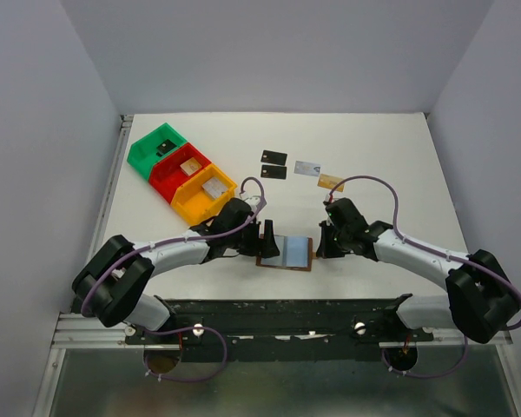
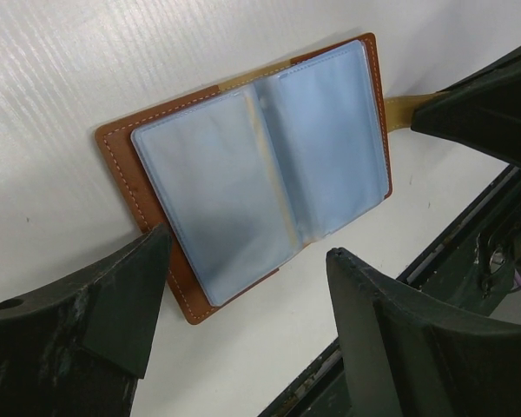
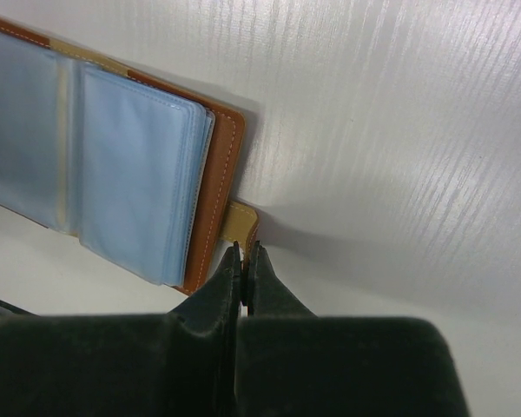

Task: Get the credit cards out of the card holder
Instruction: Remove the credit card from the card holder.

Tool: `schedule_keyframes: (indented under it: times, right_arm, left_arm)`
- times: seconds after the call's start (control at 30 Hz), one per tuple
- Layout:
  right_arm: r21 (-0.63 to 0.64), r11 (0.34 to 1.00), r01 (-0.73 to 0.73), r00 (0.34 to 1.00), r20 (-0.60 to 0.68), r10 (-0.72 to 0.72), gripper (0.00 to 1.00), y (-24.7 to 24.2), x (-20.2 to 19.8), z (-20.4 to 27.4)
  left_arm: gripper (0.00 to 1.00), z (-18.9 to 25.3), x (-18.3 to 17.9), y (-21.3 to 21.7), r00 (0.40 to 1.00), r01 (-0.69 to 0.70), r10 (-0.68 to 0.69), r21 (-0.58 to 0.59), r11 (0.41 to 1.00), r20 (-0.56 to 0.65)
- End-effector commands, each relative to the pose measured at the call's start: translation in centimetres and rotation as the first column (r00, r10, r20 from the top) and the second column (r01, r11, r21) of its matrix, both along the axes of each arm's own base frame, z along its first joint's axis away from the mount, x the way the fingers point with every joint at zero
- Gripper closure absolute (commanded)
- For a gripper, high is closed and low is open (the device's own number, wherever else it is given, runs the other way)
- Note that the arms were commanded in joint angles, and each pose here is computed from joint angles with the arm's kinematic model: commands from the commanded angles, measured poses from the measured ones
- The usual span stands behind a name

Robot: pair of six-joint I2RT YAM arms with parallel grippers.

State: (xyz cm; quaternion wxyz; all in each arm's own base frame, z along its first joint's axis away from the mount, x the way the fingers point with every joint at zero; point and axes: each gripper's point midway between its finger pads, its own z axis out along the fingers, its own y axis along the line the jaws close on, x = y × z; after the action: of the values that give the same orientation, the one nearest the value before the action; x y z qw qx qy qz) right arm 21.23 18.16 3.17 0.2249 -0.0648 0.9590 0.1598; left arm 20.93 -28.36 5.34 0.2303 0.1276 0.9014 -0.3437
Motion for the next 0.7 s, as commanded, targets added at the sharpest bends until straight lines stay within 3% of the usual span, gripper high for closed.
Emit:
schedule_keyframes:
  times: [0.0, 0.43, 0.67]
  right_arm:
    - [0.004, 1.0, -0.014, 1.0, -0.015, 0.014, 1.0, 0.1, -0.4, -0.5]
    - [0.013, 1.0, -0.026, 0.999, -0.026, 0.026, 1.0, 0.5, -0.5, -0.7]
    - [0.008, 1.0, -0.021, 0.999, -0.029, 0.021, 1.0, 0.3, -0.6, -0.7]
  left_arm:
    - [0.16, -0.1, 0.3, -0.2, 1.0, -0.013, 0.013, 0.021, 1.0, 0.0]
    - [0.16, -0.6, -0.4, -1.7, 0.998, 0.064, -0.064, -0.014, 0.998, -0.018]
    - [0.17, 1.3, -0.6, -3.0, 0.99, 0.132, -0.128, -0.082, 0.988, 0.052]
